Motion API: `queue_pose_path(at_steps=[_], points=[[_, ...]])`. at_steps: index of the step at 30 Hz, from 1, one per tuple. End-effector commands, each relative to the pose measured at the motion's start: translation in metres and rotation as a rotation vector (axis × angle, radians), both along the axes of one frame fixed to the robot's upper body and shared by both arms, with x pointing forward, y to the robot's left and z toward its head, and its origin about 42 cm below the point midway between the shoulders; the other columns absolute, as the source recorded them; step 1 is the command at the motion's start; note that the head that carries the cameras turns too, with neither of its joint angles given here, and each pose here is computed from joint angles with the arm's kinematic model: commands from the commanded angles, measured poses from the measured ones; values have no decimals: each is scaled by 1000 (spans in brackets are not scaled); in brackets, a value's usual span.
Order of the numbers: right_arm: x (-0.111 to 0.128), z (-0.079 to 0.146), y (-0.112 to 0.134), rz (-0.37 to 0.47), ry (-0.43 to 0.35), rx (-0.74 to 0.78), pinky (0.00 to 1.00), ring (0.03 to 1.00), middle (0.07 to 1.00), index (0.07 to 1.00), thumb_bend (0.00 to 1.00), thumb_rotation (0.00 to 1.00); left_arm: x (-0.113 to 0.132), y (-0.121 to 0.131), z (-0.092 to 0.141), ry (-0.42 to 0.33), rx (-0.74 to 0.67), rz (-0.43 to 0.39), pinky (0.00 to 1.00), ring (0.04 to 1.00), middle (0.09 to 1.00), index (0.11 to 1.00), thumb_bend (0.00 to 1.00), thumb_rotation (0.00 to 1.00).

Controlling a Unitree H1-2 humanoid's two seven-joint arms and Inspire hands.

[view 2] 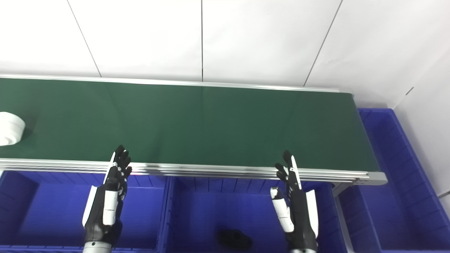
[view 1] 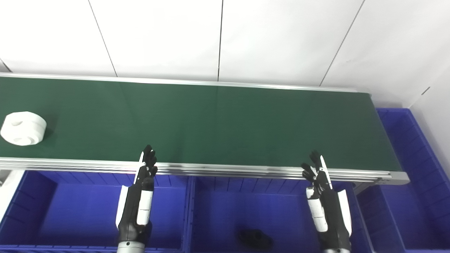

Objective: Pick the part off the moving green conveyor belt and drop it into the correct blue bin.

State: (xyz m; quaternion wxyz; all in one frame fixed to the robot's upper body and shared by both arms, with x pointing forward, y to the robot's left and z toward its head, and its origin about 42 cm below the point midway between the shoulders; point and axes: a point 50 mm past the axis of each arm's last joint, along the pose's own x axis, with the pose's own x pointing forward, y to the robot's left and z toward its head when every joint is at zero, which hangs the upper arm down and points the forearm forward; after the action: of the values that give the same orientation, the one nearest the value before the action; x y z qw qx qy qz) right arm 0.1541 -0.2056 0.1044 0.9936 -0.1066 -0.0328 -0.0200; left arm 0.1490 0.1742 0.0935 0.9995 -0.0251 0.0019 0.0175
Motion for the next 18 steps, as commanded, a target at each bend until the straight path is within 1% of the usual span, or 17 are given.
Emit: queue_pose_path(at_steps=[1,7,14,18], points=[[-1,7,-1,3,-20,-3,880,906,971,982,715,1000,2,-4,9,-54,0,1,1000,1000,1000,1000,729,1000],[-2,3,-6,1,-34,15,897,915,983,990,665,1000,0,-9,5,-52,10,4,1000,1000,1000,1000,735,1000],[-7,-6,-20,6,-24,21,932,930,989,993,699,1000,-2,-21,-5,-49,20,0,1000,982,1000,1000,745,1000],[-6,-12,-31,-5,-26,12,914,914,976,981,743,1000,-2,-28,-9,-42,42,-7,1000,968,1000,1000,763,1000]])
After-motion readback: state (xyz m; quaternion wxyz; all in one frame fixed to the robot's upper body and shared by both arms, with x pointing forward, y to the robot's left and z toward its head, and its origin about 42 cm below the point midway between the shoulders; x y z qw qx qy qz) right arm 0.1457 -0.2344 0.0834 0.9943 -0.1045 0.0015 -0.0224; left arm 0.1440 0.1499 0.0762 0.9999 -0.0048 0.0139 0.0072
